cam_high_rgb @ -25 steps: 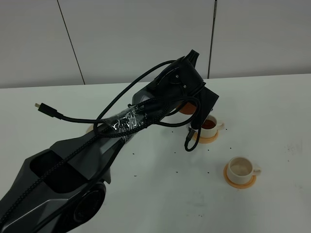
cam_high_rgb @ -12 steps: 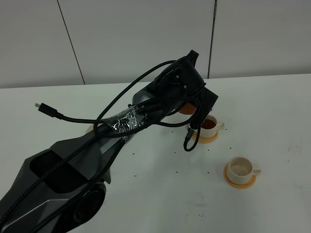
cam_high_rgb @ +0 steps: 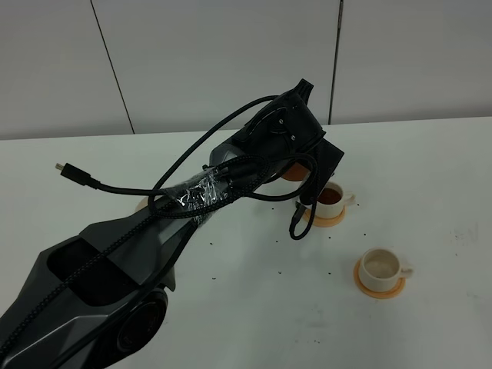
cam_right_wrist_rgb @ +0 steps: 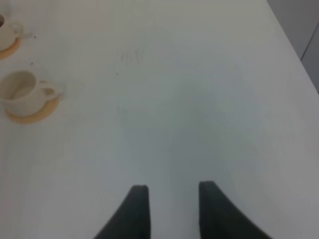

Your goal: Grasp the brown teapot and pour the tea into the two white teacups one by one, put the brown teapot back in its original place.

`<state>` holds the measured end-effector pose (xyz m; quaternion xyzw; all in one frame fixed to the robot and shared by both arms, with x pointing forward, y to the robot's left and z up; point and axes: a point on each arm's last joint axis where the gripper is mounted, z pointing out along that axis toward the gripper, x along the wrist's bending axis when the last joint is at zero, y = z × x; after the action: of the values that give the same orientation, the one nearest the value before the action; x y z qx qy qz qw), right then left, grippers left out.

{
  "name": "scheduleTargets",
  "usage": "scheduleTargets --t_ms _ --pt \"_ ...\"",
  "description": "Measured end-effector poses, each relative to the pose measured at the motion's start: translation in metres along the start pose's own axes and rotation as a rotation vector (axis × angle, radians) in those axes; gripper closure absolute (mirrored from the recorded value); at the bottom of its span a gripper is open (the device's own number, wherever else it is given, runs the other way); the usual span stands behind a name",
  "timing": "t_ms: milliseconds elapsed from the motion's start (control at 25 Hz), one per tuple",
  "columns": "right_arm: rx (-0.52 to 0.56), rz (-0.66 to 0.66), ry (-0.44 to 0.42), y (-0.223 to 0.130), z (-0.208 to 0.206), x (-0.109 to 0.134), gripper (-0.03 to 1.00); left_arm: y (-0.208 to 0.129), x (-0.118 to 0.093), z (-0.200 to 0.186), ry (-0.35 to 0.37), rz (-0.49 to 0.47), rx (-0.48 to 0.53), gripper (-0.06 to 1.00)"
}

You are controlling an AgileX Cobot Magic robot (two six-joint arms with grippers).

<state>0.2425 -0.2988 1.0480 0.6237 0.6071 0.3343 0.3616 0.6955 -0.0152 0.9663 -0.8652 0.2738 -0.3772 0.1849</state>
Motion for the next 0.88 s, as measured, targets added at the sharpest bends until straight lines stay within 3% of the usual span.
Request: scheduleTargets --t_ms 880 --pt "0.000 0.000 0.000 0.0000 0.0000 0.0000 0.73 0.0012 0.0010 -0.0057 -0.008 0.008 0.009 0.77"
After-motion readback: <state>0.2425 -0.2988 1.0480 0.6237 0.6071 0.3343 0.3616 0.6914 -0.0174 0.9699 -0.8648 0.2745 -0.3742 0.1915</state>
